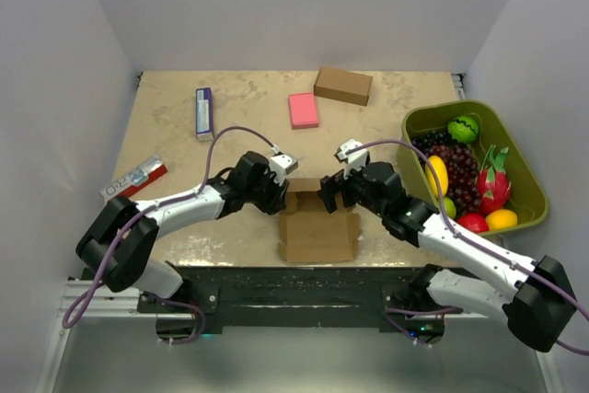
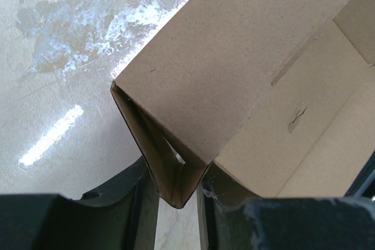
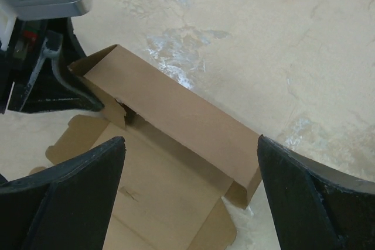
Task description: Fold the paper box
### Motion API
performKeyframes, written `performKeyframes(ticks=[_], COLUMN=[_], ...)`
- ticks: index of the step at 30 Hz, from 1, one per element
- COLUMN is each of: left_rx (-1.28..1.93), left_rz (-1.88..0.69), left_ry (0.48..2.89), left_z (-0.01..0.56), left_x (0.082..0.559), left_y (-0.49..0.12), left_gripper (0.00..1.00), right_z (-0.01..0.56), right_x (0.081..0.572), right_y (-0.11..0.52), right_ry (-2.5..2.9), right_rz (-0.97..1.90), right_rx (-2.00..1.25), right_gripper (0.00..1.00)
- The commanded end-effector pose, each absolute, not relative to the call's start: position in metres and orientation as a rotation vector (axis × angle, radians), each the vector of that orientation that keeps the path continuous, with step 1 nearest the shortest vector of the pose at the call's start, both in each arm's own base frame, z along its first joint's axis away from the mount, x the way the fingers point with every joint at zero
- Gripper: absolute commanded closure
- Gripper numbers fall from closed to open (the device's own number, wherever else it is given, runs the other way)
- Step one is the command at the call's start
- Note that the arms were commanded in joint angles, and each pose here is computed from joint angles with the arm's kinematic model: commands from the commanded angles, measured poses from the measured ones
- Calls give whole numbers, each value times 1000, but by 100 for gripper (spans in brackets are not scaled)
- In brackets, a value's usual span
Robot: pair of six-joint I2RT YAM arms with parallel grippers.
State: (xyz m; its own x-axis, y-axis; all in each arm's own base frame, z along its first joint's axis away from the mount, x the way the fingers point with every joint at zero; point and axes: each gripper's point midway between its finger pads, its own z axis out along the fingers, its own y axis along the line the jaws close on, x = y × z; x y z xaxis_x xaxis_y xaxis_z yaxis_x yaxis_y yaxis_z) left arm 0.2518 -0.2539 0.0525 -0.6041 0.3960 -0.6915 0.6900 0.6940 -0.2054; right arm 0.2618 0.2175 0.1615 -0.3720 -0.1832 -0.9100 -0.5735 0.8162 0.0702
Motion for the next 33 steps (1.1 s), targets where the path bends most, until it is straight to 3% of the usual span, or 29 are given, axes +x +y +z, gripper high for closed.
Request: performKeyframes(ticks=[1, 18, 33], left_rx=[862, 871, 860], left_rz=[-657, -659, -680], left_ry=[2295, 2285, 2236], left_z=[66, 69, 72], left_x=[252, 255, 260], left_y=[-260, -259, -265], left_gripper=[100, 100, 100], right_z=[172, 157, 134], right_x=[265, 283, 286], right_y=[234, 249, 260], right_ry=[1856, 1751, 1749], right_rz=[395, -18, -198], right_rx=[-674, -834, -902], right_gripper=[5, 12, 54])
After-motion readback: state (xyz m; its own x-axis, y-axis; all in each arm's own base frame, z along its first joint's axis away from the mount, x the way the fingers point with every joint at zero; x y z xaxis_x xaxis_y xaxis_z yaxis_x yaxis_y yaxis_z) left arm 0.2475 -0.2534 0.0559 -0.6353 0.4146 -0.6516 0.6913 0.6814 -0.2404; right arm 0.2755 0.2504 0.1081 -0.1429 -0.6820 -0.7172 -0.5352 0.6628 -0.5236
